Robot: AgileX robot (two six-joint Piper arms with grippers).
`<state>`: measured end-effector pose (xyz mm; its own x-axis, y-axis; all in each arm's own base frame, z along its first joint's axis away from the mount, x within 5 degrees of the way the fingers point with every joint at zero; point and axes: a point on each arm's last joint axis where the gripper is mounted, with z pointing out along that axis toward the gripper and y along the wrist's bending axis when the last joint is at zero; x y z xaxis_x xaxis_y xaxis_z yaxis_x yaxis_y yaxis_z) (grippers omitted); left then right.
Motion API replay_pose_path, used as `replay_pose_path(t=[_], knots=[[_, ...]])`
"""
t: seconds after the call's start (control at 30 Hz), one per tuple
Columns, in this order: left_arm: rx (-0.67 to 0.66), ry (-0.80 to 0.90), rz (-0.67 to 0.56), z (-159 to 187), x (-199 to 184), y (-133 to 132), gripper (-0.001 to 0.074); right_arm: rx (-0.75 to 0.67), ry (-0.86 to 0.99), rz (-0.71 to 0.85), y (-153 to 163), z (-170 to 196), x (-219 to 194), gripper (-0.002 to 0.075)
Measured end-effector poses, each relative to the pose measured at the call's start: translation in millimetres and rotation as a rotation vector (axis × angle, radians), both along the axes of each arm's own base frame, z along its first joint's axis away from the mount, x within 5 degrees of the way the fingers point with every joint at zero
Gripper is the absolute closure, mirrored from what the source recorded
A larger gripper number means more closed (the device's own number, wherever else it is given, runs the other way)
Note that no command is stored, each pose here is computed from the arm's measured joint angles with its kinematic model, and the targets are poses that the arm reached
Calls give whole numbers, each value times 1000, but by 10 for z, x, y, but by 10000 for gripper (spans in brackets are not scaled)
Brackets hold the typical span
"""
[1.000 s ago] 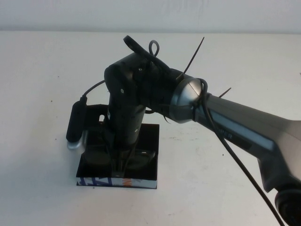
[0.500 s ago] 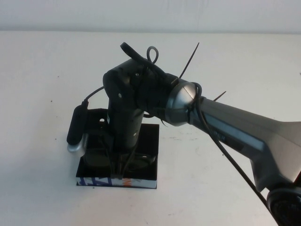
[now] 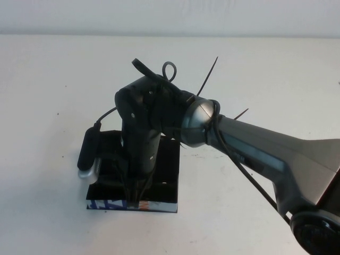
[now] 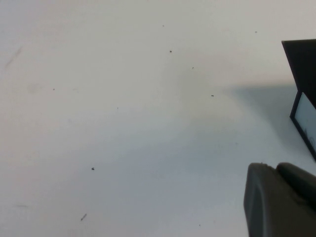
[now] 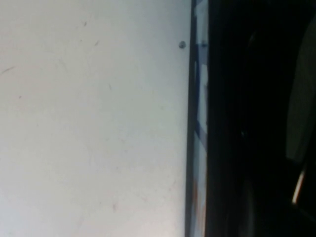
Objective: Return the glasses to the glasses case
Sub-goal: Place the glasses in the glasses case
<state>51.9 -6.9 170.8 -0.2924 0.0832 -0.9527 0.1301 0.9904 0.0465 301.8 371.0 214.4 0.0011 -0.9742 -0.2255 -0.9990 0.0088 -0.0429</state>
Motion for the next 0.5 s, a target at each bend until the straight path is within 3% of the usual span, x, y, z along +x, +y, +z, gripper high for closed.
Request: replay_pose_path(t=[0.5], knots=[[2, 0, -1, 0, 0, 0, 735, -8, 9, 1, 11, -63, 7, 664]])
